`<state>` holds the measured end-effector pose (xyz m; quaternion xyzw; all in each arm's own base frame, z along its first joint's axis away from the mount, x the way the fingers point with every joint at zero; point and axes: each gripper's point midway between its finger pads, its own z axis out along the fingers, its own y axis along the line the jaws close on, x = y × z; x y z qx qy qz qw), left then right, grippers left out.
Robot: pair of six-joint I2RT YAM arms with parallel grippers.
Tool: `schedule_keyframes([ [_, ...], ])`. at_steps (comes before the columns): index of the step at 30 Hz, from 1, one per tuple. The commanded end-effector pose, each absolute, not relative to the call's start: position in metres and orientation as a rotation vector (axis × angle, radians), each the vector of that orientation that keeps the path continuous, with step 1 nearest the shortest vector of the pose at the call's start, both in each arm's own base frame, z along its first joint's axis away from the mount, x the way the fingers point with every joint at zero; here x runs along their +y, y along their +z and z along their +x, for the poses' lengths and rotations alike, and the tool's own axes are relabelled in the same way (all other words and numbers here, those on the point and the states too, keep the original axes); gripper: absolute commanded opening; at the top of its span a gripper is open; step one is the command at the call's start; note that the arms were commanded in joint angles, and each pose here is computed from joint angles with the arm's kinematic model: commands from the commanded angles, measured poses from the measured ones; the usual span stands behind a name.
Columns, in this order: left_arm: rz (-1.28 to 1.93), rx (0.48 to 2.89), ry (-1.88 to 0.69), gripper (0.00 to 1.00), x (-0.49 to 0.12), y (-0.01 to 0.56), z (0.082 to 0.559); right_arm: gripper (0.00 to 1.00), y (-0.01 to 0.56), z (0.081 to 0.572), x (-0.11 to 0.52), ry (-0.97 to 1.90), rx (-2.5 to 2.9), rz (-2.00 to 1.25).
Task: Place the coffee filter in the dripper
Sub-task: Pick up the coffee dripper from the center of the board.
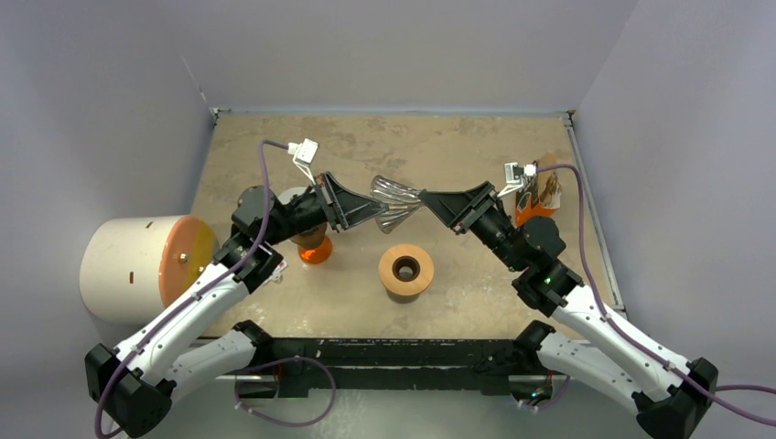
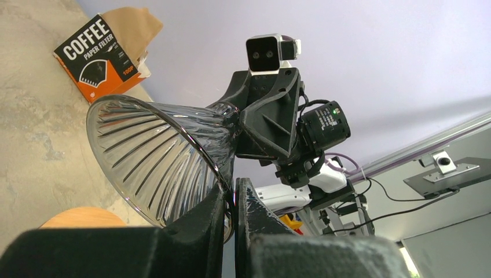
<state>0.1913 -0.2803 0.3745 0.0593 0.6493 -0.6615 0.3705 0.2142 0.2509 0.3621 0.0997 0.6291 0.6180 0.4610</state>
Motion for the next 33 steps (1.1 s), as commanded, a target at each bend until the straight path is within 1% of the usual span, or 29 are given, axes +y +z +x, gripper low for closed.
schedule_keyframes([
  [1, 0.204, 1.589, -1.690, 0.00, -0.277, 0.388, 0.187, 0.30, 0.393, 0.208, 0.243, 1.567, 1.436, 0.253],
  [3, 0.207, 1.594, -1.688, 0.00, -0.278, 0.387, 0.187, 0.39, 0.392, 0.208, 0.243, 1.566, 1.439, 0.251],
  [7, 0.214, 1.605, -1.676, 0.00, -0.277, 0.386, 0.187, 0.50, 0.391, 0.208, 0.245, 1.554, 1.455, 0.238],
  [11, 0.222, 1.623, -1.646, 0.00, -0.276, 0.385, 0.186, 0.64, 0.387, 0.208, 0.243, 1.499, 1.500, 0.217],
  [17, 0.270, 1.663, -1.578, 0.00, -0.272, 0.385, 0.182, 0.75, 0.378, 0.206, 0.230, 1.344, 1.591, 0.179],
  [22, 0.362, 1.734, -1.486, 0.00, -0.268, 0.378, 0.177, 0.80, 0.365, 0.202, 0.214, 1.158, 1.714, 0.111],
  [24, 0.411, 1.748, -1.438, 0.00, -0.266, 0.380, 0.177, 0.81, 0.371, 0.202, 0.207, 1.089, 1.731, 0.072],
  [29, 0.582, 1.815, -1.331, 0.00, -0.266, 0.375, 0.174, 0.83, 0.369, 0.205, 0.199, 0.929, 1.823, -0.020],
  [33, 0.712, 1.876, -1.223, 0.00, -0.265, 0.368, 0.172, 0.81, 0.367, 0.208, 0.192, 0.829, 1.867, -0.061],
])
